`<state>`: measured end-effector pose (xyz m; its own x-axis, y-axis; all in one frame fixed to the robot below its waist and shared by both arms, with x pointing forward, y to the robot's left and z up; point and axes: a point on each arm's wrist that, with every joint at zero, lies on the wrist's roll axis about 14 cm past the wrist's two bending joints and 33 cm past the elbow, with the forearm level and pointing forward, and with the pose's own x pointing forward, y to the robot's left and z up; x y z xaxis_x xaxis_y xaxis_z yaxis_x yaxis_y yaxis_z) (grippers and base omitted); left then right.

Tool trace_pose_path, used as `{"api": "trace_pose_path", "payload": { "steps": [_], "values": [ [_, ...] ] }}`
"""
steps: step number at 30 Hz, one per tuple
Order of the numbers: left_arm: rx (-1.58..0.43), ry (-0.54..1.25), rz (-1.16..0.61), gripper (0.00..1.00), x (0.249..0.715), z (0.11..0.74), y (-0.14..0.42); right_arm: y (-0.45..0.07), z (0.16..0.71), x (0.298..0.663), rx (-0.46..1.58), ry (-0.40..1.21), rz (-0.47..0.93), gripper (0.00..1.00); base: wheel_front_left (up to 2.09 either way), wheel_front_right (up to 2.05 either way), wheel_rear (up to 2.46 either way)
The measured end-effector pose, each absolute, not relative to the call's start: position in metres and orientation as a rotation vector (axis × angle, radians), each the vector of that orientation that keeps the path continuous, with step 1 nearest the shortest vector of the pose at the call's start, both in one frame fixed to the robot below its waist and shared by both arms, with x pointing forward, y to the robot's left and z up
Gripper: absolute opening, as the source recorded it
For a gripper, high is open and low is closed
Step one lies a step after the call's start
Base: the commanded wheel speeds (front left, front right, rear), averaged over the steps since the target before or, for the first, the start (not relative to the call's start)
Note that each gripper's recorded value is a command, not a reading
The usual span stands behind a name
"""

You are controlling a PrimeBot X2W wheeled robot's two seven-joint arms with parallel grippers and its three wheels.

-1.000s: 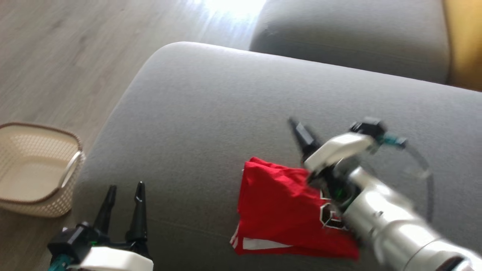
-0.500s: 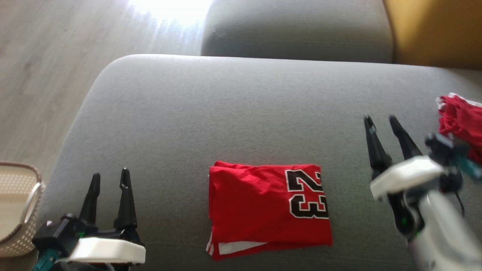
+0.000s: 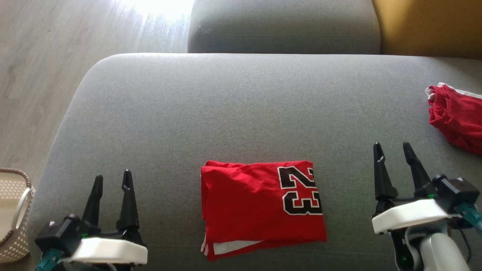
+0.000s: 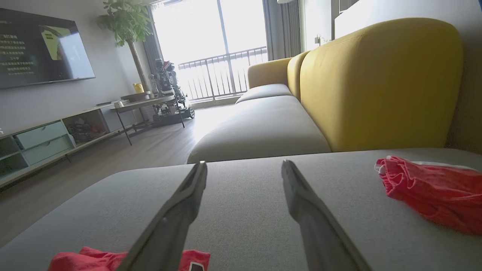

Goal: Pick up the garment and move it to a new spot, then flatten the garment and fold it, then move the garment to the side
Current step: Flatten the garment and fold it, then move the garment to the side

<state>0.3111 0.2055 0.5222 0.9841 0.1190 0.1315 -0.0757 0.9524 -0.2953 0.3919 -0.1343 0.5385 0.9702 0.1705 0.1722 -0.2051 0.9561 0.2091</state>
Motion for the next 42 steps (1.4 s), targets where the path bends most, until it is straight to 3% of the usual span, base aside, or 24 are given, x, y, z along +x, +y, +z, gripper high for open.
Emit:
{"api": "trace_pose_path", "payload": {
  "steps": [42],
  "values": [
    [-0.301, -0.141, 0.076, 1.00, 0.3098, 0.5199, 0.1990, -0.1377, 0.5381, 0.3866, 0.219, -0.158, 0.178, 1.00, 0.00, 0.00, 0.00]
  ]
}}
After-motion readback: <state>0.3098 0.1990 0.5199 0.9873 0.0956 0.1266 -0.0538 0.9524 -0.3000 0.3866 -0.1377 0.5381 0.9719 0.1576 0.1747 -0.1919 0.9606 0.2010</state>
